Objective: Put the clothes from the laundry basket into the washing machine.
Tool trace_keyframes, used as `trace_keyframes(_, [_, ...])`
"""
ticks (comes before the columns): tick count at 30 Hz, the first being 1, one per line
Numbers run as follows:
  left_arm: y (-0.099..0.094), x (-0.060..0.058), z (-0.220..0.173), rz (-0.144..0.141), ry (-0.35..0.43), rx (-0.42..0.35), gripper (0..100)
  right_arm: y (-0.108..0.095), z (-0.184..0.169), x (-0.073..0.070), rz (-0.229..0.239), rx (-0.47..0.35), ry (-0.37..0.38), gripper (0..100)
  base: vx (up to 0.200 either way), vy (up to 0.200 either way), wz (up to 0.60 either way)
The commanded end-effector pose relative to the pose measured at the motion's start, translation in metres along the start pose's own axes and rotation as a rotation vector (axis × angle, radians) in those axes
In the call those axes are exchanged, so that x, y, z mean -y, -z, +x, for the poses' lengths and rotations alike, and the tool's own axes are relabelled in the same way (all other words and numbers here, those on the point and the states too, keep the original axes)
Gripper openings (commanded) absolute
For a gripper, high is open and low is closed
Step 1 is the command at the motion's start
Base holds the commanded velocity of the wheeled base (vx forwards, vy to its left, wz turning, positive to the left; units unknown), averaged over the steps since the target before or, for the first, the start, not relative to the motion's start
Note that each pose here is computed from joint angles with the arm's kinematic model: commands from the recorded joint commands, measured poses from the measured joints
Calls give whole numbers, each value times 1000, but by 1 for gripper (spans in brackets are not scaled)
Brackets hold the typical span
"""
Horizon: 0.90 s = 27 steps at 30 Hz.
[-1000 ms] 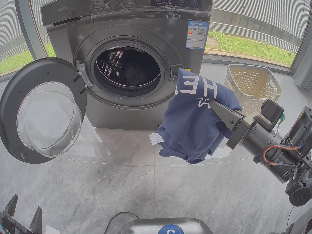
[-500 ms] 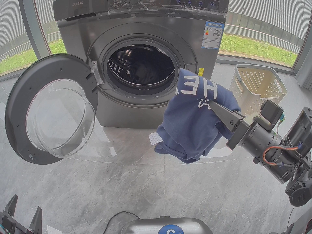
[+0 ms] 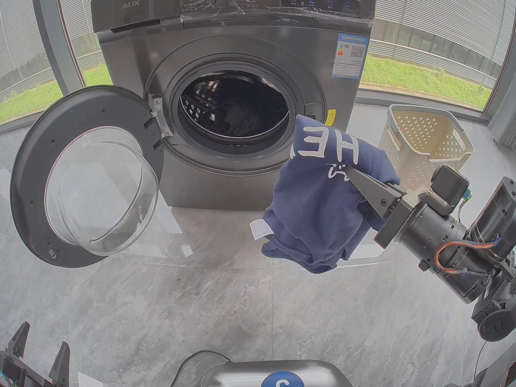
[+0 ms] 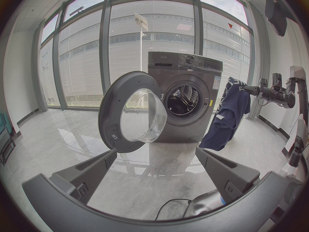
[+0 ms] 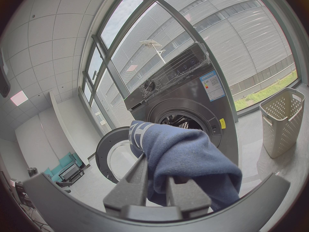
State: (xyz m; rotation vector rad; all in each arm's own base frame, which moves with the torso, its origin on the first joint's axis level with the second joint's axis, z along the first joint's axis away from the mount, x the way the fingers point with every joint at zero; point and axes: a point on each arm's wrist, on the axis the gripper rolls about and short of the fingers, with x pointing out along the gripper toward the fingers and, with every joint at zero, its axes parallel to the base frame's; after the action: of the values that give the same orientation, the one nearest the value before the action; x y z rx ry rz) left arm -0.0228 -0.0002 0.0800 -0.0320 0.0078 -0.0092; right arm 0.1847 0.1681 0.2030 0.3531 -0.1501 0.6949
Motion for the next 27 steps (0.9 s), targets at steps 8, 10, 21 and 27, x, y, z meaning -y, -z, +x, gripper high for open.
trace_keyframes(8, [4,0,0,0,1,-5,100,0,0,0,2,-2,0,0,0,25,0])
trace_keyframes(10, [4,0,0,0,0,-5,100,0,0,0,2,-2,0,0,0,0,0])
trace_keyframes(21, [4,0,0,0,0,-5,100,1,-1,0,0,-6,1,0,91,0,0])
trace_keyframes(27, [4,0,0,1,-2,-5,100,2,-1,0,1,-8,0,0,33,0,0])
